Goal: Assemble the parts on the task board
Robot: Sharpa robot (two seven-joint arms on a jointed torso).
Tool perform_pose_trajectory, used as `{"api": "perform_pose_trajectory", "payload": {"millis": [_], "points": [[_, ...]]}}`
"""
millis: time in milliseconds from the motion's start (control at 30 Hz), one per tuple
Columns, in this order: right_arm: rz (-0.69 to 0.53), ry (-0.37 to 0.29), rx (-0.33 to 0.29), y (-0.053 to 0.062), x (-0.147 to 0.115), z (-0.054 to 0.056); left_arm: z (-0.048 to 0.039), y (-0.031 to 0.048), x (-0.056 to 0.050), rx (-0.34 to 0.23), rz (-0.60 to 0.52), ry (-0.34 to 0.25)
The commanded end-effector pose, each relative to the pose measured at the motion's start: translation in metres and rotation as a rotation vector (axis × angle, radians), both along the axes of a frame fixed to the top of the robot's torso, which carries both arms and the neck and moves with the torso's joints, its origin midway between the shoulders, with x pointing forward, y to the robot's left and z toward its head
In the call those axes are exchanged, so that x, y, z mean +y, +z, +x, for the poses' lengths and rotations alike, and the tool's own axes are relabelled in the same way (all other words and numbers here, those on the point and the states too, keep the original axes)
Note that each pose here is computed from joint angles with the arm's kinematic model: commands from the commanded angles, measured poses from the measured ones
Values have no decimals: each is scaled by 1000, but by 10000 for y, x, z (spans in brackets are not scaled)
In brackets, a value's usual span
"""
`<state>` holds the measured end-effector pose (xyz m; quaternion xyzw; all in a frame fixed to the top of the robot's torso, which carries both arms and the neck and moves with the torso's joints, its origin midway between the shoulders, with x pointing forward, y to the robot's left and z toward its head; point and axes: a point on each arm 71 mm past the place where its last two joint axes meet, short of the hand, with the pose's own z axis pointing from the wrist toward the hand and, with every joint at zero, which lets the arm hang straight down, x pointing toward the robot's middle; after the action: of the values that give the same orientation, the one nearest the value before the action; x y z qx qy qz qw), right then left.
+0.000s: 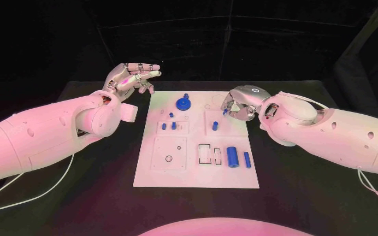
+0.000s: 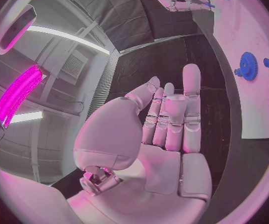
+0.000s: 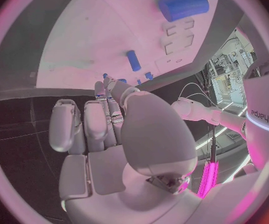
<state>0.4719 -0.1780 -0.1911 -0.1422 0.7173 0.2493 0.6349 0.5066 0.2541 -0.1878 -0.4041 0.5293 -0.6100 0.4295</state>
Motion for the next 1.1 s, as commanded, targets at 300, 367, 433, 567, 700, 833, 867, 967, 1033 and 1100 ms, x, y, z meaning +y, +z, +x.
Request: {"api": "perform_pose_trajectory", "payload": {"millis": [300,367,433,567,700,833,867,967,1033,1100], "points": [[93,97,-31,293,442,-194,-4,13,-56,2,-12,-19],[96,119,-26,297,546,-209,-6,13,-64,3,-13,-21],[98,144,-20,293,662,-222,-6,14,-73,3,-14,-23],[93,191,2,222,872,-265,-8,15,-90,3,-15,-26],[76,240,31,72,1064,-340,-12,19,-105,2,-17,-29],[62,274,54,-60,1194,-396,-15,21,-116,1,-18,-31],[60,278,58,-80,1212,-406,-15,21,-118,1,-18,-32],[50,296,76,-185,1286,-456,-19,23,-126,1,-19,-34],[44,301,86,-233,1315,-473,-20,24,-129,1,-19,-34],[37,304,96,-281,1338,-485,-21,24,-130,1,-20,-35]]}}
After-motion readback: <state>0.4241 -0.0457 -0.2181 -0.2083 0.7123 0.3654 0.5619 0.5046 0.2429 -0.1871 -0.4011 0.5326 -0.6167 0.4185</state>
